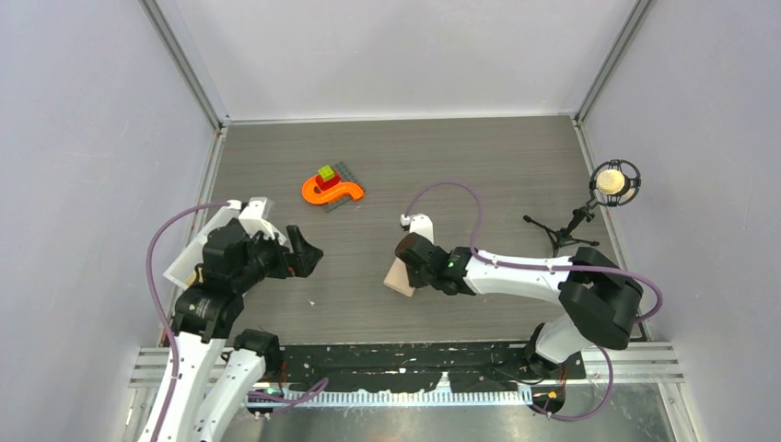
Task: Take the credit cards out of the card holder
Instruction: Open the card holder at the center of the board.
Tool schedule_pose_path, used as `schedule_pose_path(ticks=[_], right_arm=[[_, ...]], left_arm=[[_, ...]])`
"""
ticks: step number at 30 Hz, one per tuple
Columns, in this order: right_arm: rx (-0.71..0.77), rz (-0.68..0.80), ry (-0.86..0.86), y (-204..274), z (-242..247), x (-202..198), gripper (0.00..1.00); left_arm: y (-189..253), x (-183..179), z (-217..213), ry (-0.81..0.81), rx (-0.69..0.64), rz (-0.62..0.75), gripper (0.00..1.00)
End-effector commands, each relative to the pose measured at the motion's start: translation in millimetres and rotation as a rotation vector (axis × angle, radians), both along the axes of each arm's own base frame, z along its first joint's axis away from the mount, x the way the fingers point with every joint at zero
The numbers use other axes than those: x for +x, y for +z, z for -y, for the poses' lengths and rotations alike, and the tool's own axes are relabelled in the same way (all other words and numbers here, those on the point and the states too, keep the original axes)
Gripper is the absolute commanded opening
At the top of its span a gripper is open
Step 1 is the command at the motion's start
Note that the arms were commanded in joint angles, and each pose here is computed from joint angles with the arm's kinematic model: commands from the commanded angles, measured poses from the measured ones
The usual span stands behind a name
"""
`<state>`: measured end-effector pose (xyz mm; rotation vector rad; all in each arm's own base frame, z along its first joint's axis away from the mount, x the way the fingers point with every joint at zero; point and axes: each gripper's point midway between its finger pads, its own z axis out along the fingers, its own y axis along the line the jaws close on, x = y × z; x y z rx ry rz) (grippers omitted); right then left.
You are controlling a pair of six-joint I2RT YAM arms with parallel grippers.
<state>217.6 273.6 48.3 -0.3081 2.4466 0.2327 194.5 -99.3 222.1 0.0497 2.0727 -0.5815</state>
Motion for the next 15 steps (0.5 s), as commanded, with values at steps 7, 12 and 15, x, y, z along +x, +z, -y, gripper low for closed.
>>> schedule_pose_path(ticks=[7, 12, 15], right_arm=[[0.301, 0.117, 0.343, 40, -58, -21, 0.05], [0.354, 0.171, 0.38, 48, -55, -26, 0.05], [0.356, 0.189, 0.352, 50, -40, -29, 0.05]], left_arm=[[-43, -17, 50, -0.101, -0.098, -0.199, 0.91], [-73, -13, 86, -0.163, -0.144, -0.269, 0.89], [-91, -10, 100, -0.176, -0.102, -0.315, 0.88]])
